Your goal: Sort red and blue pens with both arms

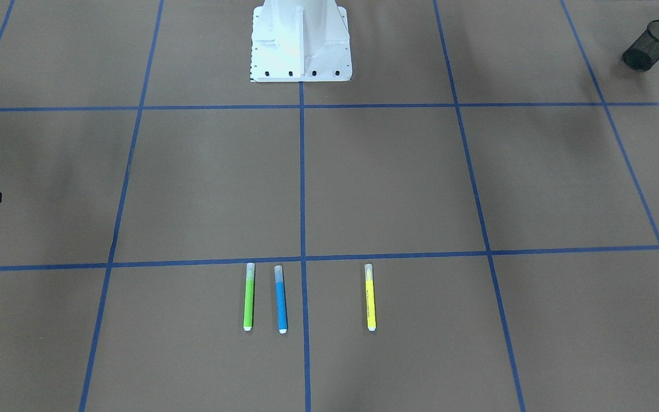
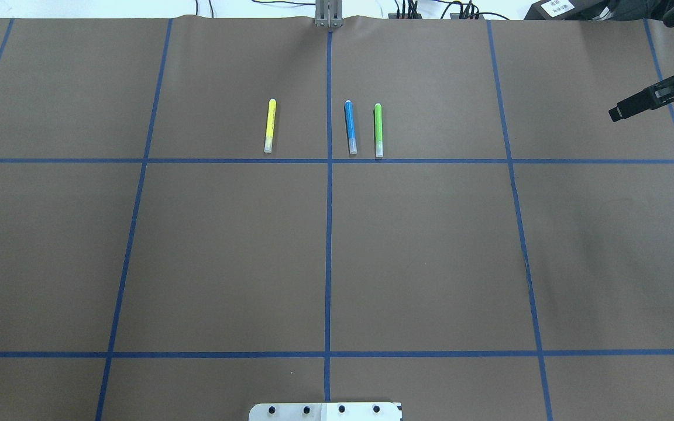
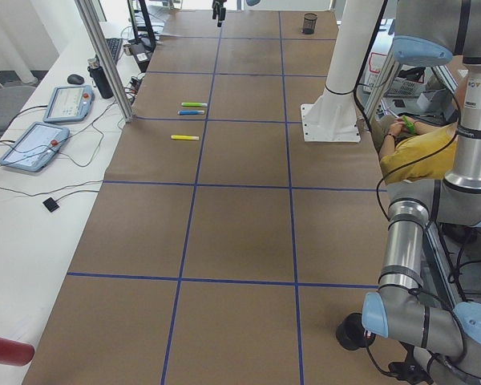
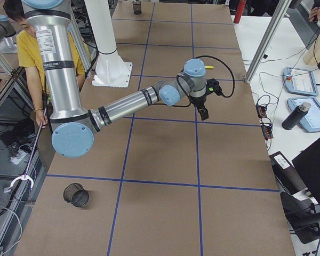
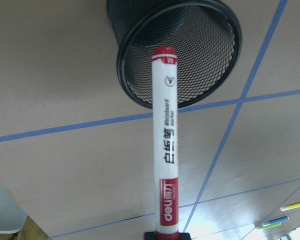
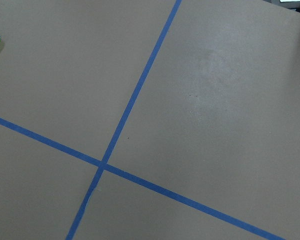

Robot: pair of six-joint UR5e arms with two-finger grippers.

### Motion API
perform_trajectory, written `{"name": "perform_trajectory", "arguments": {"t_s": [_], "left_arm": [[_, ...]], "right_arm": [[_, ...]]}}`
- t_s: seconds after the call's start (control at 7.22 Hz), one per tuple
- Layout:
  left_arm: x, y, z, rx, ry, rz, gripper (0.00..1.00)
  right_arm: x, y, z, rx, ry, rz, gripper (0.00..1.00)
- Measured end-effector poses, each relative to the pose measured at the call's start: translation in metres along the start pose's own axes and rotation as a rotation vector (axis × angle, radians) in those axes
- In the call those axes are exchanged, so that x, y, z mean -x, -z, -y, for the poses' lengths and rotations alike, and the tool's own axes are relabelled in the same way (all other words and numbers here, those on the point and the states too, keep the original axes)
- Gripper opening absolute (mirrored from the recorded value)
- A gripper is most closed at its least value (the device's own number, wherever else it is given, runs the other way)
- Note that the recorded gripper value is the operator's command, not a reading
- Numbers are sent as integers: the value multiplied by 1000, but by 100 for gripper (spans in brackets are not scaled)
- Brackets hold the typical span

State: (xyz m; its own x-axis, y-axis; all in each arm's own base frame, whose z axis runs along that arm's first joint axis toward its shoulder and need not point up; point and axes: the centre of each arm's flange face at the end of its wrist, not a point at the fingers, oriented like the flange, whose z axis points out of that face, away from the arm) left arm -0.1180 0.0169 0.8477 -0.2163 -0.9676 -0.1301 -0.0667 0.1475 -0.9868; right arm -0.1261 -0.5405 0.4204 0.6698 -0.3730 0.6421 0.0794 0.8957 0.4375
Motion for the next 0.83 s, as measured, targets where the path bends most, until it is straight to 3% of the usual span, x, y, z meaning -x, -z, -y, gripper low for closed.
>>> {"name": "perform_trajectory", "arguments": {"t_s": [0.14, 0.28, 0.83], "left_arm": [[5, -4, 9, 6, 4, -7, 75], [7, -5, 13, 6, 2, -10, 100], [-2, 4, 14, -16, -16, -8, 100]], "right_arm": [[0, 0, 1, -1, 1, -1, 100], [1, 0, 2, -2, 1, -2, 100], [2, 1, 3, -4, 2, -1, 100]]}}
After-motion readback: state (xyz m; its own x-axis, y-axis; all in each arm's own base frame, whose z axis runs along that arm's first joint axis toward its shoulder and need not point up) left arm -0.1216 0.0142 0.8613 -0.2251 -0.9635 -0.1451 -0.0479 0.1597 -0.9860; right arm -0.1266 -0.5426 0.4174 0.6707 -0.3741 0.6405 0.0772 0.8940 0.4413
